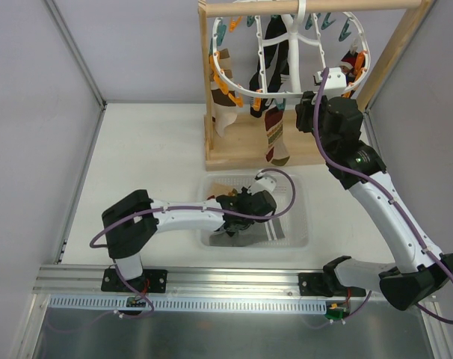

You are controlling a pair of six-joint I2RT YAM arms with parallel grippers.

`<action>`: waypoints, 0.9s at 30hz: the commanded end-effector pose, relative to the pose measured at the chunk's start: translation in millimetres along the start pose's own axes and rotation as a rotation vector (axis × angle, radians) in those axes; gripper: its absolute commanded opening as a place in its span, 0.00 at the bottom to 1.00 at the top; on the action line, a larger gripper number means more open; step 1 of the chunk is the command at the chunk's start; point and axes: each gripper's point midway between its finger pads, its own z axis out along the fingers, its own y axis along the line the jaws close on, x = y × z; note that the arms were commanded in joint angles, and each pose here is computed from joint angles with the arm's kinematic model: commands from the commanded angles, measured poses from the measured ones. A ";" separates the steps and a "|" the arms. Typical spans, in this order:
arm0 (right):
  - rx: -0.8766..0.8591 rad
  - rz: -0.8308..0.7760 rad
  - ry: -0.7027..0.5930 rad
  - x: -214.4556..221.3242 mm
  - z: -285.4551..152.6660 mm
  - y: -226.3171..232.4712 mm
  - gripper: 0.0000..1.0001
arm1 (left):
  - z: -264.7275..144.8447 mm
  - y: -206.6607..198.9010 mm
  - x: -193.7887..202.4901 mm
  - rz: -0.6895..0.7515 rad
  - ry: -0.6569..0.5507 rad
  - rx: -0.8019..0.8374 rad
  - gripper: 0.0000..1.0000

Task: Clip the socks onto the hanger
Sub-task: Pick up the sock from the bin.

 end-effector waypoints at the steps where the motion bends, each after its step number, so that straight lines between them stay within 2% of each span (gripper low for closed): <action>1: -0.008 -0.005 0.067 18.4 -2.0 0.1 0.01 | -30.4 0.5 -34.4 -0.094 -0.074 0.081 0.00; 6: -0.016 0.000 0.068 18.7 -3.3 1.3 0.01 | -47.8 -0.7 -44.9 -0.192 -0.075 0.240 0.01; 9: -0.019 0.003 0.068 19.8 -4.5 1.5 0.01 | -65.1 -13.7 -54.4 -0.256 -0.098 0.414 0.04; 10: -0.019 0.006 0.068 20.0 -4.8 1.6 0.01 | -71.7 -12.7 -70.2 -0.298 -0.148 0.471 0.08; 11: -0.021 0.011 0.070 20.8 -4.6 2.0 0.01 | -77.0 -19.1 -74.3 -0.316 -0.162 0.537 0.20; 12: -0.024 0.012 0.070 21.5 -5.1 2.4 0.01 | -74.1 -19.7 -66.6 -0.345 -0.150 0.559 0.25; 13: -0.027 0.014 0.072 22.6 -4.9 3.0 0.01 | -72.4 -15.1 -76.8 -0.384 -0.187 0.577 0.29; 14: -0.030 0.017 0.071 22.1 -5.4 3.6 0.01 | -69.9 -16.1 -71.3 -0.402 -0.166 0.604 0.32; 17: -0.026 0.015 0.073 22.9 -7.2 2.1 0.01 | -52.2 -11.4 -65.2 -0.463 -0.123 0.595 0.32; 19: -0.024 0.012 0.070 22.2 -9.3 1.1 0.01 | -40.1 -12.9 -57.2 -0.480 -0.083 0.590 0.26; 22: -0.023 0.009 0.068 22.1 -11.4 0.4 0.01 | -33.8 -19.7 -52.8 -0.503 -0.051 0.631 0.25; 25: -0.018 0.006 0.072 24.4 -12.2 -0.9 0.01 | -28.3 -15.7 -52.3 -0.544 -0.069 0.640 0.23; 27: -0.015 0.004 0.077 26.2 -11.9 -1.8 0.01 | -24.5 -11.7 -51.0 -0.509 -0.082 0.615 0.24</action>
